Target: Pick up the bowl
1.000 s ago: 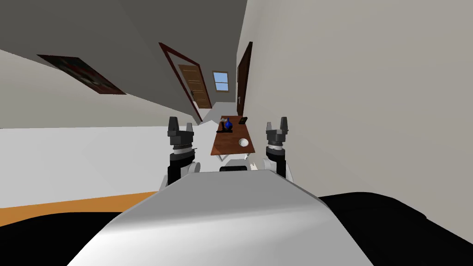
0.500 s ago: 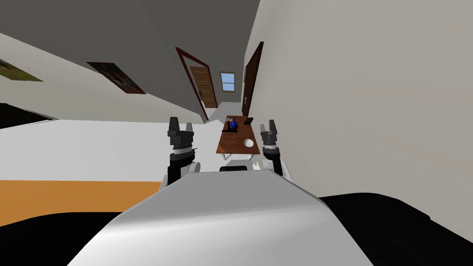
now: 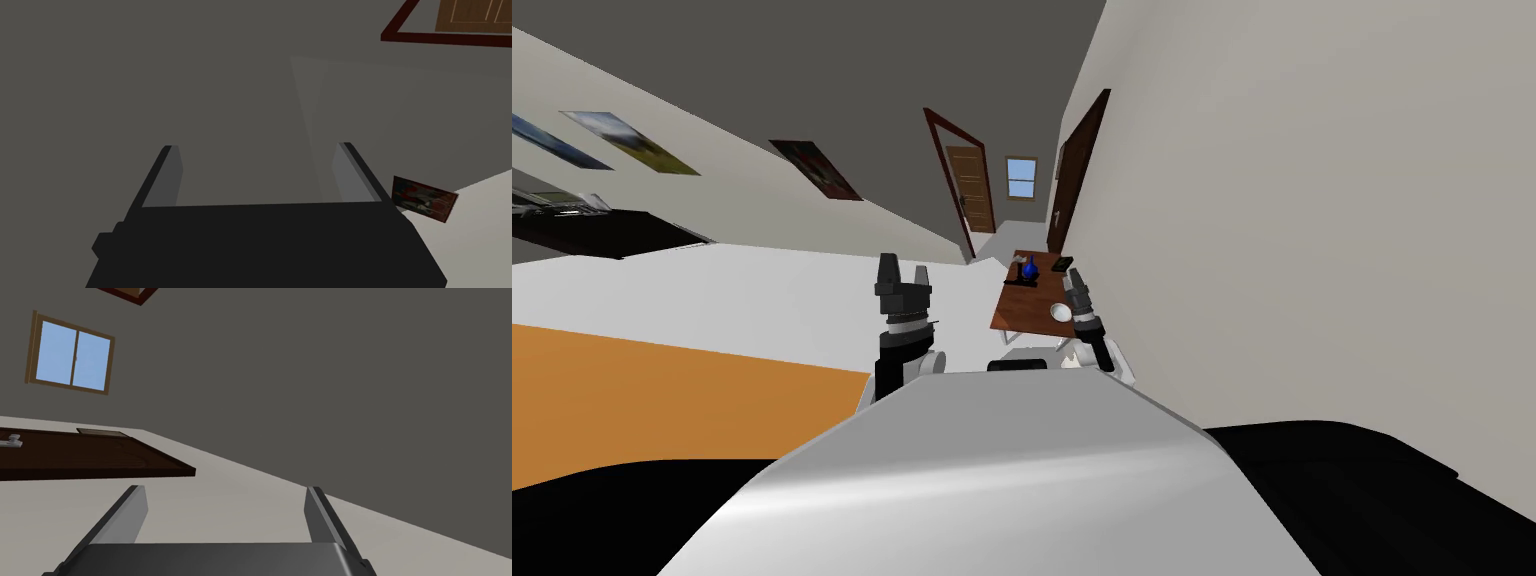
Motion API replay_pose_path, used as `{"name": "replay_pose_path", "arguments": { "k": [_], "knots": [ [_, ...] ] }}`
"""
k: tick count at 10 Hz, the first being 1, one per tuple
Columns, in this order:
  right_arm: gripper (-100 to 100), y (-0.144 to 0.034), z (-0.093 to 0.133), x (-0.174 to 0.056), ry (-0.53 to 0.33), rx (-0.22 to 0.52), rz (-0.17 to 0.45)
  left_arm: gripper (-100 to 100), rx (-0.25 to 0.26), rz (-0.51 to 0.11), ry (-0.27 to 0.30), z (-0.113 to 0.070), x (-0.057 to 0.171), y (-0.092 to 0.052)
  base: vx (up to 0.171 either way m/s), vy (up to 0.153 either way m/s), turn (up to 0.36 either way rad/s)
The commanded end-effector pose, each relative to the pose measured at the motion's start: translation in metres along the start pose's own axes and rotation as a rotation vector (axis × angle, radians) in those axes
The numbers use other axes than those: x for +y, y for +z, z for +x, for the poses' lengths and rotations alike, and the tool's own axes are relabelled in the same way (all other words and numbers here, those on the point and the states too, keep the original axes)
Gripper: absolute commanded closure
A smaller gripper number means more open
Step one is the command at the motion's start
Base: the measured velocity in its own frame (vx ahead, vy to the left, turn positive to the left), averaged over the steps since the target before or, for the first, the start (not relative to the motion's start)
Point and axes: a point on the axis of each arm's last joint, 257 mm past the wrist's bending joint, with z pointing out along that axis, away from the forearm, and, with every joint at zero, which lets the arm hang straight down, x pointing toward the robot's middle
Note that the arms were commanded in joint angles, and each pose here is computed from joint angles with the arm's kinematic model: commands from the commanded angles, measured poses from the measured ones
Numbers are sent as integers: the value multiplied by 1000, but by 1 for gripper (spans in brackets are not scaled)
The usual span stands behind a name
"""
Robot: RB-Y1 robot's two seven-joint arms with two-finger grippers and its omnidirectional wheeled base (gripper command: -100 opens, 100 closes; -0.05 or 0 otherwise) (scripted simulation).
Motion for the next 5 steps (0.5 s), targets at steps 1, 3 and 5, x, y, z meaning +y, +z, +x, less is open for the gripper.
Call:
{"name": "replay_pose_path", "arguments": {
  "k": [1,3,5],
  "knots": [
    [-100,-2,5,-13,-13,21,23,0,0,0,0,0,0,0,-3,22,97],
    [-100,-6,15,-33,-42,64,63,0,0,0,0,0,0,0,-5,27,129],
    [-100,-12,26,-55,-74,110,105,0,0,0,0,0,0,0,-4,26,139]
  ]
}}
